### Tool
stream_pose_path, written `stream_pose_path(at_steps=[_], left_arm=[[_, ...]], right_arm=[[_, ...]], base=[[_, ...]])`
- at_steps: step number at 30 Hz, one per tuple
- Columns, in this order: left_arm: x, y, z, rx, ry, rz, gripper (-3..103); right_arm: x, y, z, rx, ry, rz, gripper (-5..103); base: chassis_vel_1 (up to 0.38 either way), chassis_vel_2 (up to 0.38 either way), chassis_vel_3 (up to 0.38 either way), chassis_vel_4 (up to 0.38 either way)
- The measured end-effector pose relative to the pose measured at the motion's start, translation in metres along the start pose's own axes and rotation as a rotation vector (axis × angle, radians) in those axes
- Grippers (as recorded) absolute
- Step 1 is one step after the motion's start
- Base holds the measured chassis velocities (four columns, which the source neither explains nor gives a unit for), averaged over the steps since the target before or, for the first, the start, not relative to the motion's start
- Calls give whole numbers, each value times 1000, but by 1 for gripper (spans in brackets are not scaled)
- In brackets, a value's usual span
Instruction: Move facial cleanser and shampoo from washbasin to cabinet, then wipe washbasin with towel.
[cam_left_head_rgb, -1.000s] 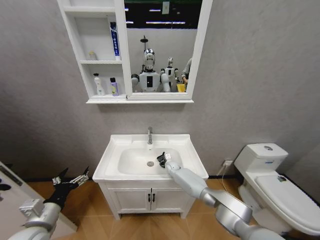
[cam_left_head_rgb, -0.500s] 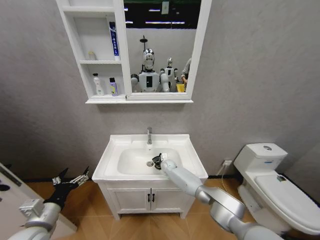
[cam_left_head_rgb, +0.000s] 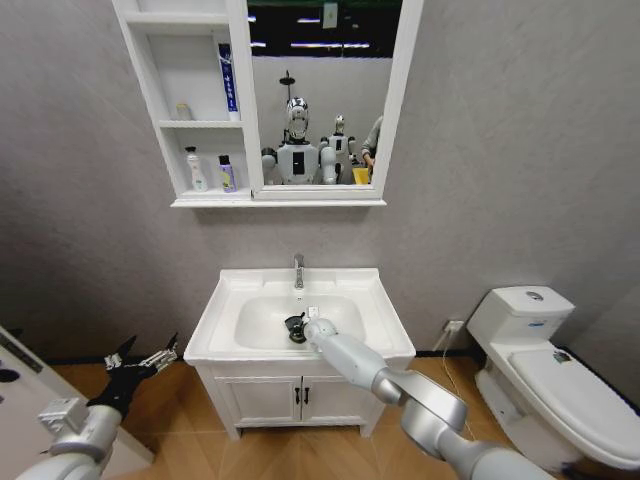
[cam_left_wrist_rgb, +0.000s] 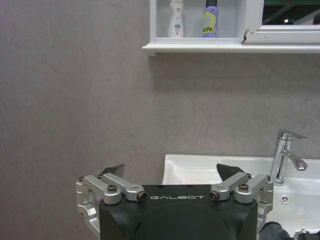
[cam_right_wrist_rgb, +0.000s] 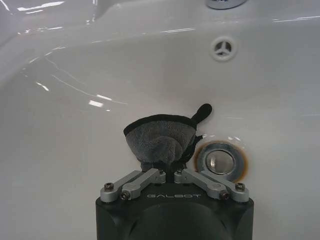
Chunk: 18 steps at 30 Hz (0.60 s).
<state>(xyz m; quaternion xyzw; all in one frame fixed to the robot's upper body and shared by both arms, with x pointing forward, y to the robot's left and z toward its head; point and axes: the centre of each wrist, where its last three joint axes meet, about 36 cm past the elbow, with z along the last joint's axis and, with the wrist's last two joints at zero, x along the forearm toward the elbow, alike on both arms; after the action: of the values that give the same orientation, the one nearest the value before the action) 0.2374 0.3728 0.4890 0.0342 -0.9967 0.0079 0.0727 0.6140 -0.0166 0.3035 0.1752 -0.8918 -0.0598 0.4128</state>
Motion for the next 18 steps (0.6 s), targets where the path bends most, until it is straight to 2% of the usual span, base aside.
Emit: stream_pose_path(at_steps=[2, 5, 9, 12, 16, 18], left_arm=[[0, 0, 0, 0, 0, 0, 100], [0, 0, 0, 0, 0, 0, 100], [0, 0, 0, 0, 0, 0, 100], [0, 0, 0, 0, 0, 0, 100], [0, 0, 0, 0, 0, 0, 100], [0, 0, 0, 0, 0, 0, 100]], right_arm=[[0, 17, -4, 5, -11, -43, 3], [0, 23, -8, -2, -19, -67, 3], [-2, 20, -6, 1, -15, -62, 3], [-8, 7, 6, 22, -17, -18, 3], [-9, 8, 13, 30, -13, -3, 3], [-8, 7, 15, 46, -4, 41, 3]], base=[[0, 0, 0, 0], [0, 0, 0, 0], [0, 0, 0, 0], [0, 0, 0, 0], [0, 0, 0, 0], [0, 0, 0, 0]])
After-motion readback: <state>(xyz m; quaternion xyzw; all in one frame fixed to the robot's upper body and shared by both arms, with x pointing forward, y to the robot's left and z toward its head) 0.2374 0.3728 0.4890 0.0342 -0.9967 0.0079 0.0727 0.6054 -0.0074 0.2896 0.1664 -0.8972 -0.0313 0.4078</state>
